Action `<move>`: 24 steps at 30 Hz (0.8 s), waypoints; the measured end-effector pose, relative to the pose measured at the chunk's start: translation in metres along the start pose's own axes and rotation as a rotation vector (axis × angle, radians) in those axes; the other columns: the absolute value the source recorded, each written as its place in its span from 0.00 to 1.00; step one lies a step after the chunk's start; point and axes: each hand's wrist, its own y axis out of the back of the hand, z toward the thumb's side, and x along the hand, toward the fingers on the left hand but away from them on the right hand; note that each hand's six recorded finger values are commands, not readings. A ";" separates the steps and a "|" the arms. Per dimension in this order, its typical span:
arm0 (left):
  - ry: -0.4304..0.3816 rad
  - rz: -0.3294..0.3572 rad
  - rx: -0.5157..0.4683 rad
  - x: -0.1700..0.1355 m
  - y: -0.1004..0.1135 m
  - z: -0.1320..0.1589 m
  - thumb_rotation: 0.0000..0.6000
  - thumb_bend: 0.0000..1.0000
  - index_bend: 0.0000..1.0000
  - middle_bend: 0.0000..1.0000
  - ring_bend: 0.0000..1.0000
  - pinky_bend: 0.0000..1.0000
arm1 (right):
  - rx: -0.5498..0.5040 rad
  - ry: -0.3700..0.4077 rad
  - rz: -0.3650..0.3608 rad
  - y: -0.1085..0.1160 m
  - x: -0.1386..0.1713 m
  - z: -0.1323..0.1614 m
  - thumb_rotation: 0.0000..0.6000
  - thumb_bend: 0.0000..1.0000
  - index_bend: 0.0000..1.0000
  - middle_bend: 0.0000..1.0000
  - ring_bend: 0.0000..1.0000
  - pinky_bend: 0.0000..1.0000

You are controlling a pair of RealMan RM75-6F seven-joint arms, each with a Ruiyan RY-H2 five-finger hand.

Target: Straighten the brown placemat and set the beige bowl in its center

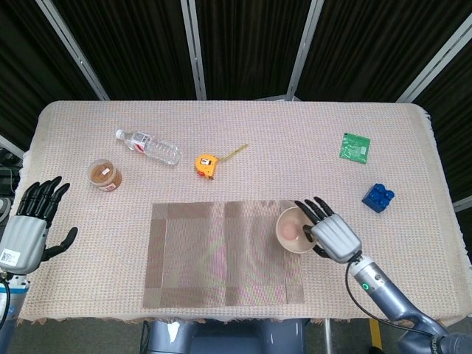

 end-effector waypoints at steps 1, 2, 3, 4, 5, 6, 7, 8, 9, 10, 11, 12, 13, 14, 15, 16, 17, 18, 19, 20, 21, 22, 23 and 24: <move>0.003 0.001 0.000 0.000 0.000 -0.001 1.00 0.37 0.00 0.00 0.00 0.00 | 0.010 0.023 0.004 0.003 -0.005 0.007 1.00 0.33 0.67 0.00 0.00 0.00; 0.005 0.001 -0.001 0.001 0.000 -0.002 1.00 0.37 0.00 0.00 0.00 0.00 | 0.019 0.045 0.010 0.005 -0.011 0.014 1.00 0.33 0.67 0.00 0.00 0.00; 0.010 0.002 -0.001 0.001 0.001 -0.003 1.00 0.37 0.00 0.00 0.00 0.00 | 0.033 0.075 0.019 0.008 -0.018 0.023 1.00 0.33 0.67 0.00 0.00 0.00; 0.014 0.002 -0.001 0.001 0.001 -0.004 1.00 0.37 0.00 0.00 0.00 0.00 | 0.046 0.097 0.027 0.010 -0.024 0.030 1.00 0.33 0.67 0.00 0.00 0.00; 0.019 0.002 -0.002 0.002 0.001 -0.005 1.00 0.37 0.00 0.00 0.00 0.00 | 0.061 0.120 0.034 0.011 -0.030 0.038 1.00 0.33 0.67 0.00 0.00 0.00; 0.026 0.002 -0.003 0.002 0.001 -0.008 1.00 0.37 0.00 0.00 0.00 0.00 | 0.082 0.149 0.041 0.013 -0.038 0.048 1.00 0.33 0.67 0.00 0.00 0.00; 0.031 0.002 -0.002 0.002 0.001 -0.009 1.00 0.37 0.00 0.00 0.00 0.00 | 0.098 0.171 0.046 0.014 -0.043 0.055 1.00 0.33 0.67 0.00 0.00 0.00; 0.036 0.002 -0.002 0.003 0.002 -0.011 1.00 0.37 0.00 0.00 0.00 0.00 | 0.112 0.191 0.051 0.013 -0.049 0.063 1.00 0.34 0.67 0.00 0.00 0.00; 0.043 0.002 -0.002 0.003 0.002 -0.014 1.00 0.37 0.00 0.00 0.00 0.00 | 0.127 0.216 0.057 0.013 -0.056 0.074 1.00 0.34 0.67 0.00 0.00 0.00; 0.046 0.001 -0.003 0.003 0.002 -0.015 1.00 0.37 0.00 0.00 0.00 0.00 | 0.135 0.234 0.061 0.011 -0.060 0.082 1.00 0.34 0.67 0.00 0.00 0.00; 0.049 0.001 -0.003 0.004 0.002 -0.016 1.00 0.37 0.00 0.00 0.00 0.00 | 0.143 0.249 0.064 0.010 -0.065 0.090 1.00 0.34 0.67 0.00 0.00 0.00; 0.054 0.001 -0.002 0.004 0.002 -0.018 1.00 0.37 0.00 0.00 0.00 0.00 | 0.151 0.267 0.068 0.007 -0.070 0.099 1.00 0.33 0.67 0.00 0.00 0.00; 0.058 0.001 -0.002 0.004 0.003 -0.019 1.00 0.37 0.00 0.00 0.00 0.00 | 0.156 0.278 0.071 0.005 -0.074 0.106 1.00 0.33 0.67 0.00 0.00 0.00; 0.060 0.001 -0.003 0.004 0.003 -0.020 1.00 0.37 0.00 0.00 0.00 0.00 | 0.159 0.288 0.074 0.002 -0.077 0.112 1.00 0.33 0.67 0.00 0.00 0.00; 0.064 0.000 -0.003 0.004 0.003 -0.022 1.00 0.37 0.00 0.00 0.00 0.00 | 0.162 0.297 0.079 -0.002 -0.082 0.119 1.00 0.33 0.67 0.00 0.00 0.00; 0.066 -0.001 -0.003 0.004 0.003 -0.023 1.00 0.37 0.00 0.00 0.00 0.00 | 0.163 0.302 0.083 -0.005 -0.086 0.124 1.00 0.33 0.67 0.00 0.00 0.00; 0.069 -0.002 -0.004 0.004 0.003 -0.024 1.00 0.37 0.00 0.00 0.00 0.00 | 0.163 0.306 0.087 -0.007 -0.089 0.129 1.00 0.33 0.67 0.00 0.00 0.00; 0.071 -0.003 -0.006 0.004 0.003 -0.024 1.00 0.37 0.00 0.00 0.00 0.00 | 0.163 0.310 0.093 -0.011 -0.093 0.135 1.00 0.33 0.67 0.00 0.00 0.00; 0.072 -0.003 -0.008 0.004 0.003 -0.025 1.00 0.37 0.00 0.00 0.00 0.00 | 0.165 0.312 0.097 -0.013 -0.096 0.139 1.00 0.33 0.67 0.00 0.00 0.00; 0.072 -0.002 -0.009 0.004 0.003 -0.025 1.00 0.37 0.00 0.00 0.00 0.00 | 0.170 0.313 0.101 -0.016 -0.098 0.141 1.00 0.33 0.67 0.00 0.00 0.00; 0.070 -0.002 -0.010 0.004 0.003 -0.025 1.00 0.37 0.00 0.00 0.00 0.00 | 0.179 0.314 0.104 -0.018 -0.101 0.144 1.00 0.33 0.67 0.00 0.00 0.00; 0.069 -0.001 -0.011 0.004 0.003 -0.024 1.00 0.37 0.00 0.00 0.00 0.00 | 0.185 0.314 0.106 -0.020 -0.103 0.146 1.00 0.33 0.67 0.00 0.00 0.00; 0.067 -0.001 -0.012 0.004 0.004 -0.024 1.00 0.37 0.00 0.00 0.00 0.00 | 0.189 0.312 0.109 -0.022 -0.104 0.147 1.00 0.33 0.67 0.00 0.00 0.00; 0.065 -0.002 -0.014 0.003 0.004 -0.023 1.00 0.37 0.00 0.00 0.00 0.00 | 0.196 0.308 0.112 -0.024 -0.106 0.148 1.00 0.33 0.66 0.00 0.00 0.00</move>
